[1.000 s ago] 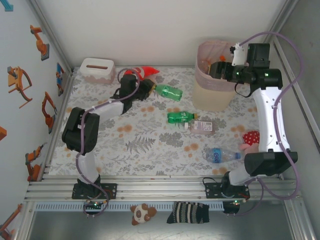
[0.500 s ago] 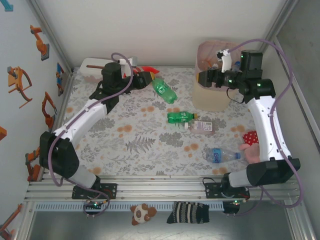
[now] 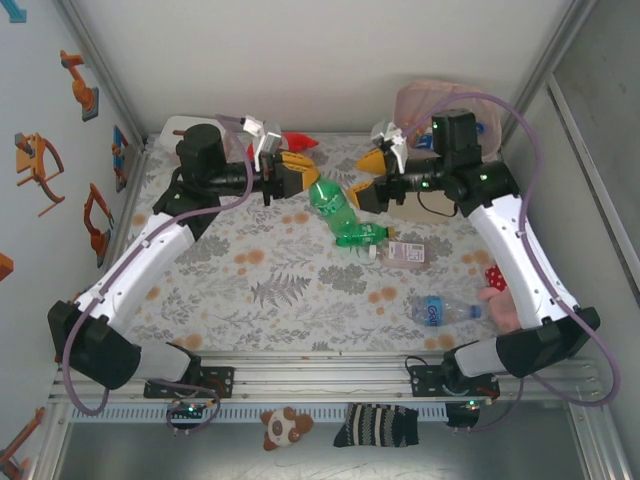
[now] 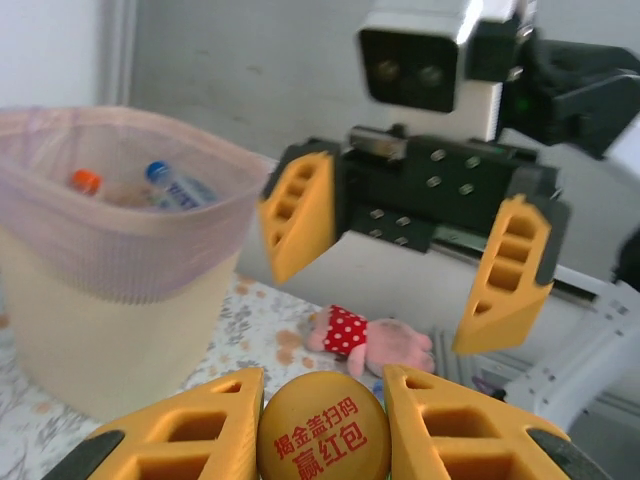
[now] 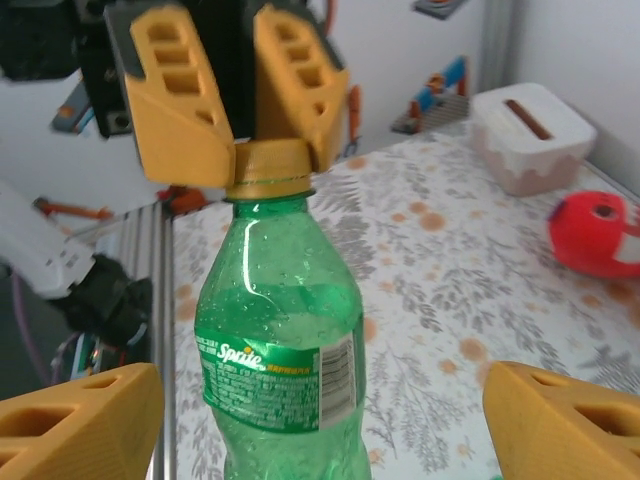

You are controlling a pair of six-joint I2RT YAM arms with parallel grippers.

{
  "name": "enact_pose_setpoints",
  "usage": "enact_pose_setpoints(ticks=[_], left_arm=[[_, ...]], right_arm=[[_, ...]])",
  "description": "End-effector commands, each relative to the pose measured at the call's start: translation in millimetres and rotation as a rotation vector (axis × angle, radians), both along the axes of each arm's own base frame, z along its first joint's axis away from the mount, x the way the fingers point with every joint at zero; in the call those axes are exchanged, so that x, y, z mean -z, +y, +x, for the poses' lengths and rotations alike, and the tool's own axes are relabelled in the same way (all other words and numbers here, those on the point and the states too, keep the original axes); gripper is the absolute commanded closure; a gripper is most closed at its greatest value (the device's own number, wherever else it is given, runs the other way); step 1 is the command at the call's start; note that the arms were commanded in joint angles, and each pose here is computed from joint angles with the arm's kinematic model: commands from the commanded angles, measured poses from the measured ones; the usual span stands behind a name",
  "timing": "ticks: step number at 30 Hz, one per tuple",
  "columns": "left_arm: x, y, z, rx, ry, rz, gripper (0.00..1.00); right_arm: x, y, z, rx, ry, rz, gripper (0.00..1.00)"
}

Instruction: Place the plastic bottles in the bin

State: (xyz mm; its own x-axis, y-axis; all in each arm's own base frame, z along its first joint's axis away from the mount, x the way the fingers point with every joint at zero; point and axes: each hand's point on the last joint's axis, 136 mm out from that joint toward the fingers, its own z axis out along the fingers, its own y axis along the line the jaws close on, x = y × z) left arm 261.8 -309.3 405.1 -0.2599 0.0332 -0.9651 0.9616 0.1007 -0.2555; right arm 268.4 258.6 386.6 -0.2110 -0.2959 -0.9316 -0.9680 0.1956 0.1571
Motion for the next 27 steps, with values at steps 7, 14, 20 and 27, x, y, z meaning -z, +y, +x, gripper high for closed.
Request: enact_pose_setpoints(ticks=[7,14,20,27], left_arm=[[-48,4,-64,0.256,-0.197,-0.080,1.00],[-56,4,-73,0.277,-0.252,-0.096,1.00],[-62,4,-74,0.275,-0.279,-0.111,1.00],[-67,4,-74,0.278,-0.296,-0.130,1.00]], right_arm=[[13,16,-65,-0.303,-0.044,0.034,0.17],[15,17,-85,-0.388,0.010,0.072,0.24],[25,20,-92,-0.426,0.061,0.058,0.31],[31,23,-98,-0.462,0.080,0.055,0.30]])
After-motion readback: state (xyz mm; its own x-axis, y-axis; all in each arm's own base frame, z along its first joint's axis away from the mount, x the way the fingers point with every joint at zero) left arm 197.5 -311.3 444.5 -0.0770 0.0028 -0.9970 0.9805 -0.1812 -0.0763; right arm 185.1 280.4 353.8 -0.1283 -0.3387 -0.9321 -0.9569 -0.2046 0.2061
